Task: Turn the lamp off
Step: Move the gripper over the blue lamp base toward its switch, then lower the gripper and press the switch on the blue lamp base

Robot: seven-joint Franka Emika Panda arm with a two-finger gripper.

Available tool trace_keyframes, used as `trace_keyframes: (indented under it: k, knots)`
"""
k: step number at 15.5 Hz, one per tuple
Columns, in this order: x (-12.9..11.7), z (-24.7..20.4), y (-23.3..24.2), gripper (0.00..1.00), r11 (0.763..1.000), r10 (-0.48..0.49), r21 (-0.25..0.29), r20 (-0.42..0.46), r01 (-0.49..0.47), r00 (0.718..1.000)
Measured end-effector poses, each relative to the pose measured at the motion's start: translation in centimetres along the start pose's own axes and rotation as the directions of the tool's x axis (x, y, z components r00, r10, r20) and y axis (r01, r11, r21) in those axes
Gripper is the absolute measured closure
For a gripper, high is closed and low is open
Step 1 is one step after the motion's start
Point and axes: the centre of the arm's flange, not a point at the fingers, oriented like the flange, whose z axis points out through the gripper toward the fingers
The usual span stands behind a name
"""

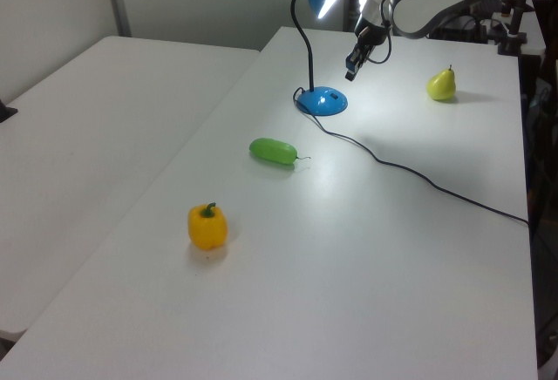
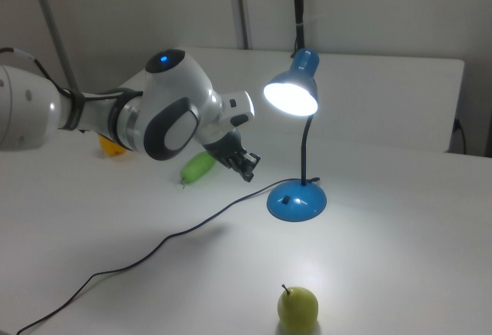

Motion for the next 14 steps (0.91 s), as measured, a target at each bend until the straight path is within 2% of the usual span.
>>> trace_keyframes:
  k: [7, 14]
  knots:
    - [0.2, 3.9, 1.8, 0.99, 0.999, 0.013, -0.037, -0.131, -0.018, 0.991]
    - [-0.6, 7.4, 2.6, 0.99, 0.998, 0.012, -0.058, -0.173, -0.023, 0.985]
